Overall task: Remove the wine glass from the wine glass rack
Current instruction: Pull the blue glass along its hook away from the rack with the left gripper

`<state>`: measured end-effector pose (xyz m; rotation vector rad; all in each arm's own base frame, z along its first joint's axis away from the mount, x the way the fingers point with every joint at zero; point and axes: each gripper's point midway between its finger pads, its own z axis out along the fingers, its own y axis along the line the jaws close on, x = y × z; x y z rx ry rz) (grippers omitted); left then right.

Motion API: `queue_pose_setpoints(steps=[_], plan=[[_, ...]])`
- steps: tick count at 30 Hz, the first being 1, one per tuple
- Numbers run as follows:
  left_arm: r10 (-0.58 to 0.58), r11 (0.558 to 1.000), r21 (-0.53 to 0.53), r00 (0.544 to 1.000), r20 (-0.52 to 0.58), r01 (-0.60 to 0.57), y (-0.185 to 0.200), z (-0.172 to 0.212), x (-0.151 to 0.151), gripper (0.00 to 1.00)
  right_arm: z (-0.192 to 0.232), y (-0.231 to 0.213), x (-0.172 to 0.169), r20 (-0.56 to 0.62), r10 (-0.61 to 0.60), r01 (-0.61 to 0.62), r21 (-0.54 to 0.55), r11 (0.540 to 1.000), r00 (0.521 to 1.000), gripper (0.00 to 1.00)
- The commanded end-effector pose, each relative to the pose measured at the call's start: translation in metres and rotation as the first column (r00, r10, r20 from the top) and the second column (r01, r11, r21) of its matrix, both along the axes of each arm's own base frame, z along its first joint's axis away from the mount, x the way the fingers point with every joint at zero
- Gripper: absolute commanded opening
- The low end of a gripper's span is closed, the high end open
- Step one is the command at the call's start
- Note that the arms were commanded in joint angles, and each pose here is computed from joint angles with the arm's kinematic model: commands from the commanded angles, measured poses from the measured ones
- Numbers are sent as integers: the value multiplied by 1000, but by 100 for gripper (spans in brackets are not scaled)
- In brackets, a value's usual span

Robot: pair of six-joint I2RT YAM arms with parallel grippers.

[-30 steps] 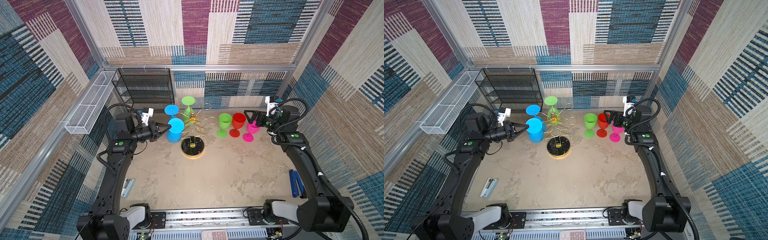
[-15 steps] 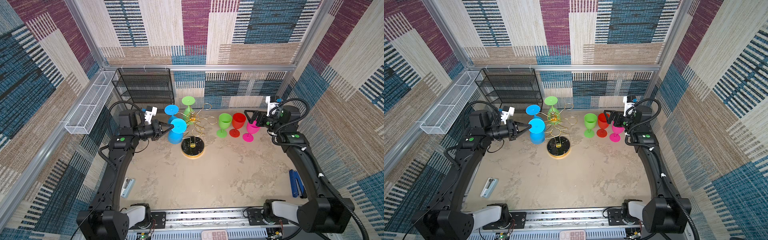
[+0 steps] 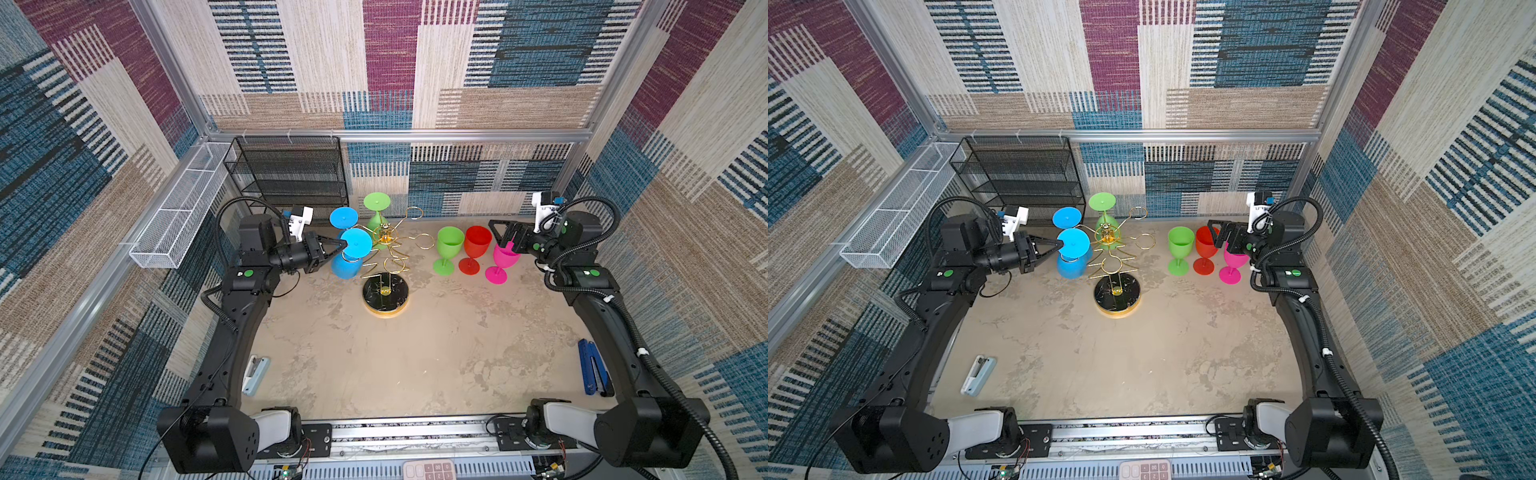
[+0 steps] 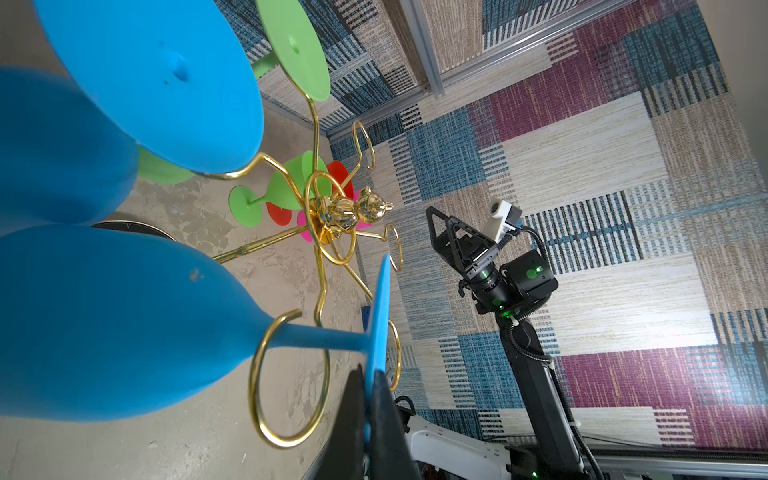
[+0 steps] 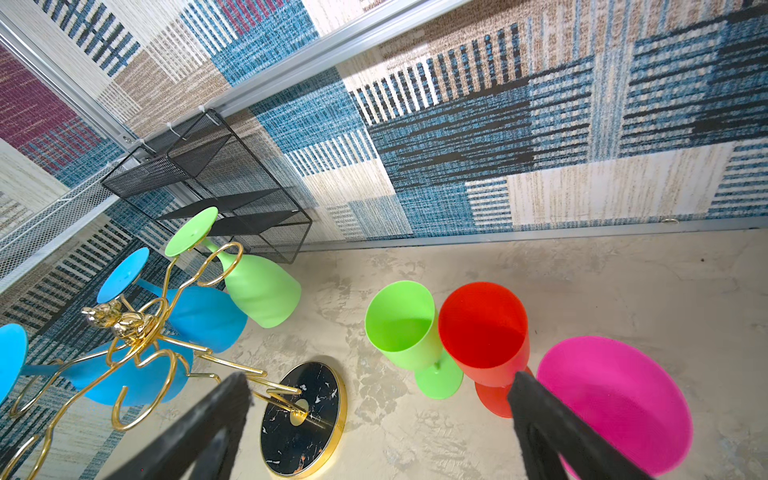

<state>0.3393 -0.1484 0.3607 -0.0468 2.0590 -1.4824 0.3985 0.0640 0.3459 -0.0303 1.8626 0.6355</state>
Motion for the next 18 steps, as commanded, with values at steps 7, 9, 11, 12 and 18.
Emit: queue_pose_setpoints(steps=[7, 9, 11, 12, 18], plan=[[6, 1000, -26, 998, 59, -4, -1, 15, 11, 0, 5, -1, 0, 28, -5, 6, -8, 1000, 1000, 99], [-2, 1000, -26, 998, 66, 4, -3, 18, 11, 0, 5, -1, 0, 28, -5, 5, -9, 1000, 1000, 99], [-9, 1000, -26, 998, 70, 11, -4, 19, 11, 0, 5, -1, 0, 29, -7, 7, -10, 1000, 1000, 99], [-12, 1000, -25, 998, 69, 14, -5, 18, 11, 0, 5, -1, 0, 29, -7, 8, -10, 1000, 1000, 99], [-24, 999, -21, 998, 58, 25, -9, 12, 12, 0, 6, -1, -1, 28, -7, 7, -8, 1000, 1000, 99]])
